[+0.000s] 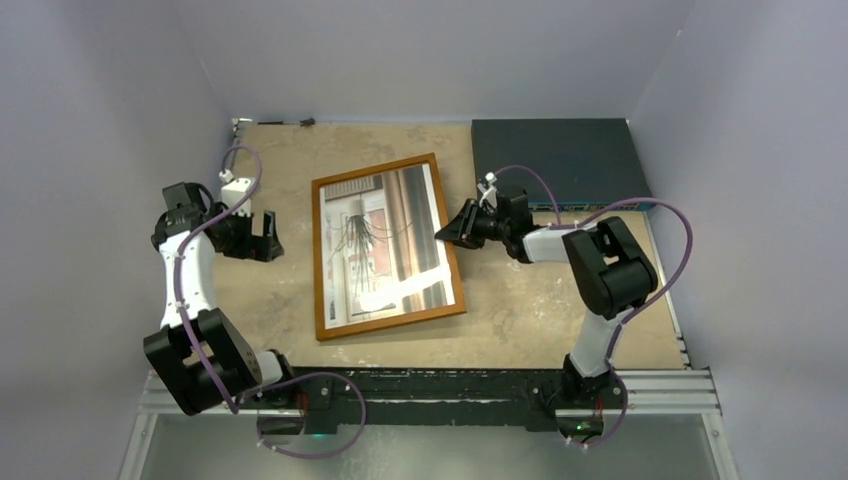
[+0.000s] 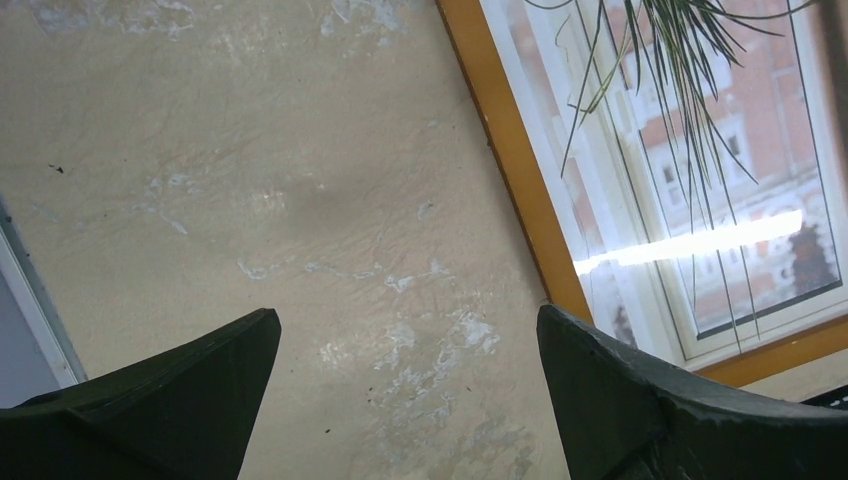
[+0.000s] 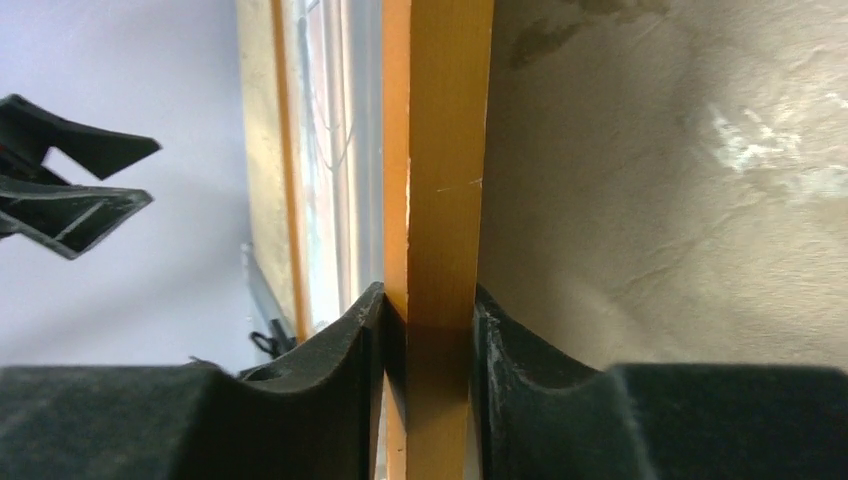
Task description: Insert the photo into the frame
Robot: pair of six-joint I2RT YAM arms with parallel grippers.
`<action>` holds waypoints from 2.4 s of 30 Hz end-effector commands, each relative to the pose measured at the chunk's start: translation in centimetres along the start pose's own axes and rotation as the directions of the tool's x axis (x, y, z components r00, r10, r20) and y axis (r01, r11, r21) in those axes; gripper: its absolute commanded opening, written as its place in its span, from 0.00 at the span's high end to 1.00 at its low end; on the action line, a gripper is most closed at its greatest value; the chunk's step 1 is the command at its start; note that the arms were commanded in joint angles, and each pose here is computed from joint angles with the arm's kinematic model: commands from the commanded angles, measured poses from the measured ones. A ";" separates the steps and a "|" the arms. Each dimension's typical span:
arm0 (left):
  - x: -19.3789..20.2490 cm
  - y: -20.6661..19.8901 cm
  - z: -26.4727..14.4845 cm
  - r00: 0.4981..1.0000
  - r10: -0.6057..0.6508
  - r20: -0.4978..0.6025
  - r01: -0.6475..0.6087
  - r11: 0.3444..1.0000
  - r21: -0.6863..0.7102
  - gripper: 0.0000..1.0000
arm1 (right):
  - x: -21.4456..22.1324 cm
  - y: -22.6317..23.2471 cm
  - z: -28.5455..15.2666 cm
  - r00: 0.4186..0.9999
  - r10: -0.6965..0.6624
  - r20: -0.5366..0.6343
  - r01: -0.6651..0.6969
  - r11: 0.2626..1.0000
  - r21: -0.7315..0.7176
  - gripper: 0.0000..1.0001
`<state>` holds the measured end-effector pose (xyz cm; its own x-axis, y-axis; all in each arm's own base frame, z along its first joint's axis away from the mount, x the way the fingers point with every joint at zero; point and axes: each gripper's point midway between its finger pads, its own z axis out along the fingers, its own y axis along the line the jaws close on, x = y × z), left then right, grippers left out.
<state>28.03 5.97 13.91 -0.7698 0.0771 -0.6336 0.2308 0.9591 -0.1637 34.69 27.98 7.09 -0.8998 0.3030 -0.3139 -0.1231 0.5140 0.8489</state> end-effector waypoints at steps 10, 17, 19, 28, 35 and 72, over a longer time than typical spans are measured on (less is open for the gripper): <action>-0.2 -0.4 1.3 0.997 -0.016 0.075 0.012 0.999 0.047 0.00 | -4.4 -0.1 -4.1 0.934 -0.311 0.177 0.261 0.931 0.256 0.01; -2.9 1.0 3.5 0.946 -0.058 0.318 0.066 0.998 -0.014 0.00 | -10.2 -0.6 -14.7 0.755 -0.458 0.469 0.098 0.786 0.610 0.01; -3.0 1.1 4.9 0.926 -0.063 0.372 0.073 0.997 -0.012 0.00 | -11.0 -2.8 -17.4 0.704 -0.504 0.501 0.007 0.710 0.705 0.01; -5.7 -2.3 10.4 0.844 -0.031 0.536 0.007 0.999 0.048 0.00 | -12.6 -9.3 -23.1 0.601 -0.657 0.454 -0.145 0.469 0.871 0.01; -6.4 -2.7 12.6 0.783 -0.019 0.622 -0.018 0.998 0.052 0.00 | -13.8 -9.2 -27.2 0.392 -0.753 0.528 -0.119 0.528 0.841 0.01; -4.9 -3.2 13.3 0.724 0.169 0.668 -0.013 0.973 -0.232 0.00 | -14.9 -10.2 -26.1 0.209 -0.825 0.524 0.012 0.538 0.843 0.01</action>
<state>38.06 -1.15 6.03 -0.1682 0.0264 -0.9854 0.1039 0.9945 0.0090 38.16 -2.34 12.12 0.0580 0.0709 -0.9958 0.2655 0.9605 0.0838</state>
